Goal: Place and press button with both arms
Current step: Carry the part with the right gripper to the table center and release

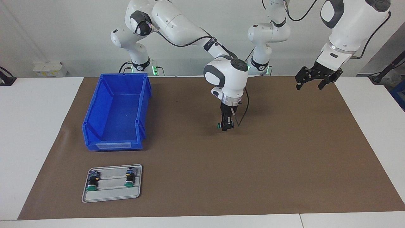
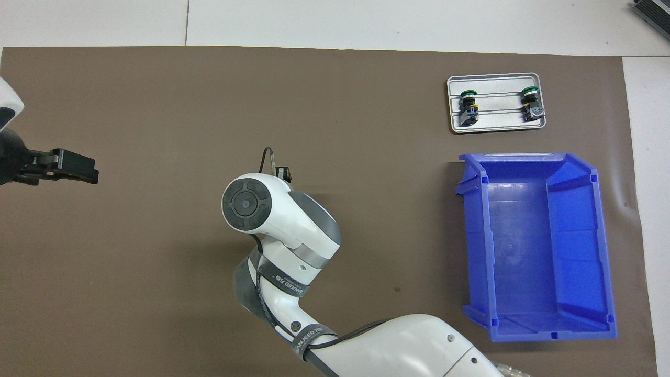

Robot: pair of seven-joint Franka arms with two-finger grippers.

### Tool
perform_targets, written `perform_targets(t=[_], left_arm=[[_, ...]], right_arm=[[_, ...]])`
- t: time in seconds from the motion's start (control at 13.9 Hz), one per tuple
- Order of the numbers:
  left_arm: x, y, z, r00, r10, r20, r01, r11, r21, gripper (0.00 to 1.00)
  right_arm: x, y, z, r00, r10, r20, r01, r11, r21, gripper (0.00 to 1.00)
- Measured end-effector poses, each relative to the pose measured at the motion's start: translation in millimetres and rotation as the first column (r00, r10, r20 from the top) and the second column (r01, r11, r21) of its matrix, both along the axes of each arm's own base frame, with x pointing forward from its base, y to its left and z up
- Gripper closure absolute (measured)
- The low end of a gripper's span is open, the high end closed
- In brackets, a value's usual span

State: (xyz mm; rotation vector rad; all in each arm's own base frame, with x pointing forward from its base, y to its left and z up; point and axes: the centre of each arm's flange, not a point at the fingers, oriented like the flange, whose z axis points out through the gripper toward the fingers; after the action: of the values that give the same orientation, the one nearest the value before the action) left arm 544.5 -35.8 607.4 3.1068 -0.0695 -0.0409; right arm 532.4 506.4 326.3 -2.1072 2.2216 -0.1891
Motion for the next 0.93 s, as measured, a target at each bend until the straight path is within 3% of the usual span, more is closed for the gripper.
perform_targets(t=[0.36, 0.43, 0.72, 0.93], left_arm=[[0.0, 0.0, 0.0, 1.000, 0.000, 0.000, 0.000, 1.000, 0.000, 0.00], [0.0, 0.0, 0.0, 1.000, 0.000, 0.000, 0.000, 1.000, 0.000, 0.00], [0.0, 0.0, 0.0, 1.000, 0.000, 0.000, 0.000, 1.000, 0.000, 0.00], [0.0, 0.0, 0.0, 1.000, 0.000, 0.000, 0.000, 1.000, 0.000, 0.00]], right_arm=[[-6.6, -4.8, -22.7, 1.000, -0.006, -0.017, 0.006, 1.000, 0.003, 0.59], [-6.1, -5.1, -22.6, 1.000, -0.016, -0.023, 0.016, 1.000, 0.016, 0.52], [-0.9, -7.6, -16.8, 0.999, -0.041, -0.028, 0.042, 0.998, 0.056, 0.05], [2.2, -9.7, 3.0, 0.999, -0.034, -0.006, 0.034, 0.997, 0.076, 0.03]])
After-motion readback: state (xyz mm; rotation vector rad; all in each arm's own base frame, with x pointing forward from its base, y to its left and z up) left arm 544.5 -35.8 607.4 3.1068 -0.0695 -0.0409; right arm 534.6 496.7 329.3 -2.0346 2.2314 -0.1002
